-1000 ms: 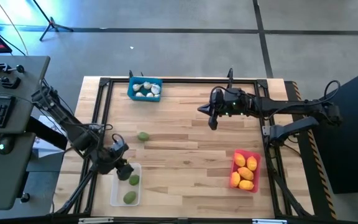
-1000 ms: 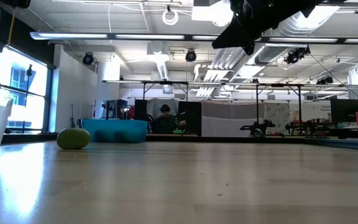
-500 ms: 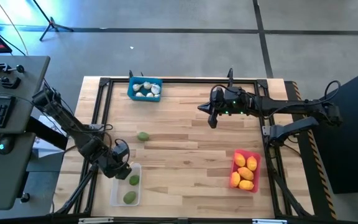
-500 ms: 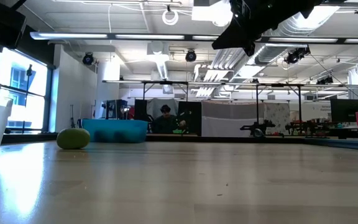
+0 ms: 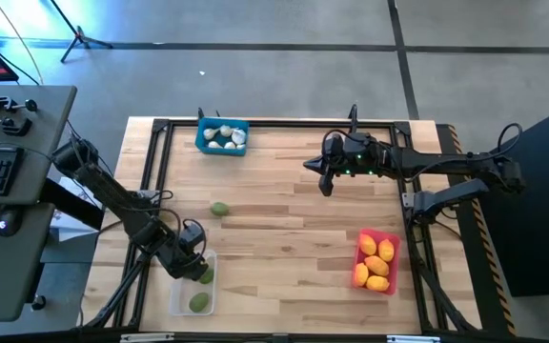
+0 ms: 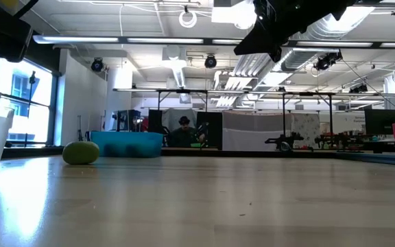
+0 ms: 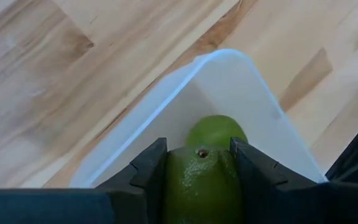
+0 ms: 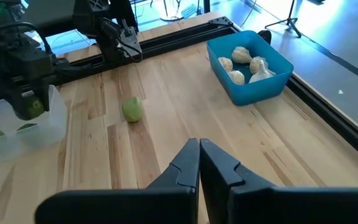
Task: Sort produce into baskets
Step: Put the lime into the transparent bin
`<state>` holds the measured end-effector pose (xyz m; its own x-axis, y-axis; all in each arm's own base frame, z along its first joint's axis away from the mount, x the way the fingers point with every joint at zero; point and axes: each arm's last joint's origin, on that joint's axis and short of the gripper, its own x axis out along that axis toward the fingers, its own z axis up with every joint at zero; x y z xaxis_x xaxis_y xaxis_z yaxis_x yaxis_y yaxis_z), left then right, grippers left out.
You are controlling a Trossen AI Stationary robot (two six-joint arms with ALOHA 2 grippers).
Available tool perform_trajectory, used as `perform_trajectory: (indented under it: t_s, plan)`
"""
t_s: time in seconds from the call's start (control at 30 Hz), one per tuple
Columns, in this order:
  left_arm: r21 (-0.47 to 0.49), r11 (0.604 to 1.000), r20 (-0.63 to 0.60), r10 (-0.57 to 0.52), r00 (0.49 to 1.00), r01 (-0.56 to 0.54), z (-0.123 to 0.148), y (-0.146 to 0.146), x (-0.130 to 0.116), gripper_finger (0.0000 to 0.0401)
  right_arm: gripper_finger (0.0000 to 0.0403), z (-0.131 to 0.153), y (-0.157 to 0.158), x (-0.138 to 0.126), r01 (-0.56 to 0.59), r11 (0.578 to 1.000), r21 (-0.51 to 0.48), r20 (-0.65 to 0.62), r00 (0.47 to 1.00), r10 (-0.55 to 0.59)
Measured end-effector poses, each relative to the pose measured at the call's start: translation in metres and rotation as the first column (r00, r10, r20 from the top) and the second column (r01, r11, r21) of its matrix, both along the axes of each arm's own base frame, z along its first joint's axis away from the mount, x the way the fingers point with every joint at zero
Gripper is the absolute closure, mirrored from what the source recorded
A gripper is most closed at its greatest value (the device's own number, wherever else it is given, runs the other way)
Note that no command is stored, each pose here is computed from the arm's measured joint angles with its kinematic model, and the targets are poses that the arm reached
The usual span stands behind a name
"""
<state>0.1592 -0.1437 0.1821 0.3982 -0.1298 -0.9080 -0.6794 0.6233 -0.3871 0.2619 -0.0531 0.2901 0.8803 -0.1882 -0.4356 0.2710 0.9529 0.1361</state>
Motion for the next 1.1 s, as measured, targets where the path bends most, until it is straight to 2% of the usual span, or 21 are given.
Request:
perform_trajectory:
  t_s: [0.3,0.43,0.53,0.67,0.9,0.97,1.03,1.1]
  plan:
    - [-0.022,0.989,-0.007,-0.147,0.989,0.147,0.001,0.004,0.007,0.0196,0.0403,0.000,0.000,0.000,-0.004,1.000,-0.007,-0.005,1.000,0.004]
    - [-0.028,0.984,-0.014,-0.177,0.984,0.176,0.001,0.010,0.012,0.0176,0.0403,0.000,0.000,0.000,-0.009,1.000,-0.019,-0.008,1.000,0.009]
    - [-0.064,0.979,-0.010,-0.192,0.981,0.191,0.004,0.013,0.014,0.0173,0.0403,0.000,0.000,0.000,-0.011,1.000,-0.023,-0.009,1.000,0.011]
    - [-0.112,0.955,0.036,-0.274,0.961,0.276,0.020,0.016,0.014,0.0173,0.0403,0.000,0.000,0.000,-0.012,1.000,-0.023,-0.008,1.000,0.011]
    - [-0.035,0.929,0.150,-0.360,0.921,0.368,0.065,0.035,0.009,0.0172,0.0403,0.000,0.000,0.000,-0.010,1.000,-0.024,-0.008,1.000,0.010]
    - [-0.001,0.932,0.129,-0.359,0.924,0.362,0.072,0.046,0.008,0.0174,0.0403,0.000,0.000,0.000,-0.009,1.000,-0.025,-0.009,1.000,0.008]
    - [0.026,0.937,0.053,-0.350,0.935,0.349,0.072,0.060,0.007,0.0181,0.0403,0.000,0.000,0.000,-0.009,1.000,-0.025,-0.009,1.000,0.009]
    - [0.039,0.925,0.005,-0.378,0.926,0.378,0.071,0.074,0.008,0.0193,0.0403,0.000,0.000,0.000,-0.009,1.000,-0.026,-0.009,1.000,0.009]
